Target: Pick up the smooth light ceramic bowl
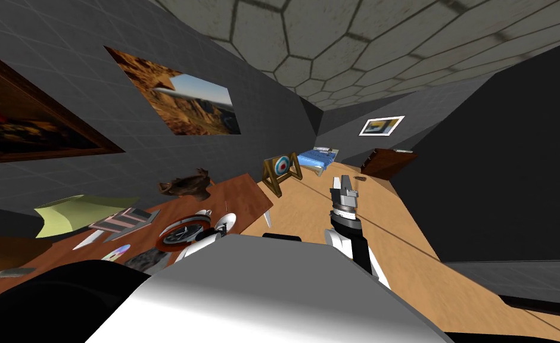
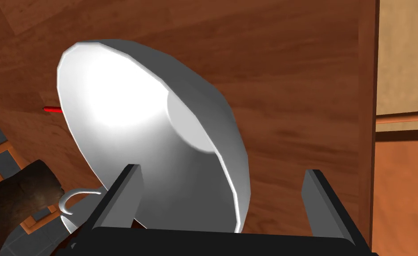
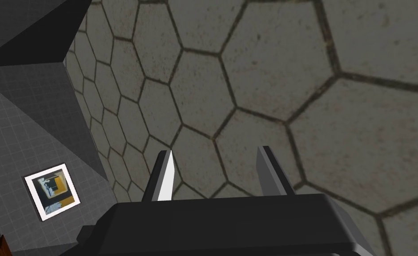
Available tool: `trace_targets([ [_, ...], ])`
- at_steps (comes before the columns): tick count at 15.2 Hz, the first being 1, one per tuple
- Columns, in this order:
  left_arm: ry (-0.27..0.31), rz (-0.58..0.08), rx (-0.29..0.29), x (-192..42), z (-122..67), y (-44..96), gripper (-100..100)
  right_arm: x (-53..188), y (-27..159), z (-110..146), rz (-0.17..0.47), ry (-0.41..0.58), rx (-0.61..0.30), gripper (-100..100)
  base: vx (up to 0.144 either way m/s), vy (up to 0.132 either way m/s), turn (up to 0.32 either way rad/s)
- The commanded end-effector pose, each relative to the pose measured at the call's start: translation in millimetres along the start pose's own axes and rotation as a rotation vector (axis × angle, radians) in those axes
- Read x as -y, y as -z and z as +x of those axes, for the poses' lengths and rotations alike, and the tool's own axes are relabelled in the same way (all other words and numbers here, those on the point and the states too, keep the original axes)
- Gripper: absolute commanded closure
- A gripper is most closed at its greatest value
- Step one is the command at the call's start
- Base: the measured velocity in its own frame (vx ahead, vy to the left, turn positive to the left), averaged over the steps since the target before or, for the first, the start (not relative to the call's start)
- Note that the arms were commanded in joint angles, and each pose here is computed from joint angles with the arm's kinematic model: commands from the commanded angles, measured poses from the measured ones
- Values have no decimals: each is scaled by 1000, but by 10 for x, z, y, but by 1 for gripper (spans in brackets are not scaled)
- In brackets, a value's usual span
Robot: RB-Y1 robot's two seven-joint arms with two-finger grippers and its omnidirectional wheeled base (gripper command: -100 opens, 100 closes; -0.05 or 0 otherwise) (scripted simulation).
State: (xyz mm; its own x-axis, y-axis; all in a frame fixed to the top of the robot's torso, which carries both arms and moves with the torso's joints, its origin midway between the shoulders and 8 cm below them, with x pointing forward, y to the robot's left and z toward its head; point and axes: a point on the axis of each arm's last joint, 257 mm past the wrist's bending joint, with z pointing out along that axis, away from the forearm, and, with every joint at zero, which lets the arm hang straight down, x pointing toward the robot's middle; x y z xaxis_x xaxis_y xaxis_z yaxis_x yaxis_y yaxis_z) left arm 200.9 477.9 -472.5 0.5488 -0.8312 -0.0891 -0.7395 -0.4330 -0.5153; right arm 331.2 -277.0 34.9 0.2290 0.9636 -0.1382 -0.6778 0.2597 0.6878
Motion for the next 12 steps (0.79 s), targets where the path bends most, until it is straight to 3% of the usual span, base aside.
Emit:
trace_targets([
  [1, 0, 0, 0, 0, 0, 0, -100, 0, 0, 0, 0, 0, 0, 0, 5, 13, 2],
  [2, 0, 2, 0, 1, 2, -5, 100, 0, 0, 0, 0, 0, 0, 0, 2, 5, -1],
  [6, 14, 0, -1, -7, 2, -5, 100, 0, 0, 0, 0, 0, 0, 0, 1, 0, 15],
  [9, 2, -3, 3, 30, -39, 116, 100, 0, 0, 0, 0, 0, 0, 0, -14, -23, -47],
  [12, 1, -3, 4, 37, -48, 121, 100, 0, 0, 0, 0, 0, 0, 0, -11, -23, -6],
])
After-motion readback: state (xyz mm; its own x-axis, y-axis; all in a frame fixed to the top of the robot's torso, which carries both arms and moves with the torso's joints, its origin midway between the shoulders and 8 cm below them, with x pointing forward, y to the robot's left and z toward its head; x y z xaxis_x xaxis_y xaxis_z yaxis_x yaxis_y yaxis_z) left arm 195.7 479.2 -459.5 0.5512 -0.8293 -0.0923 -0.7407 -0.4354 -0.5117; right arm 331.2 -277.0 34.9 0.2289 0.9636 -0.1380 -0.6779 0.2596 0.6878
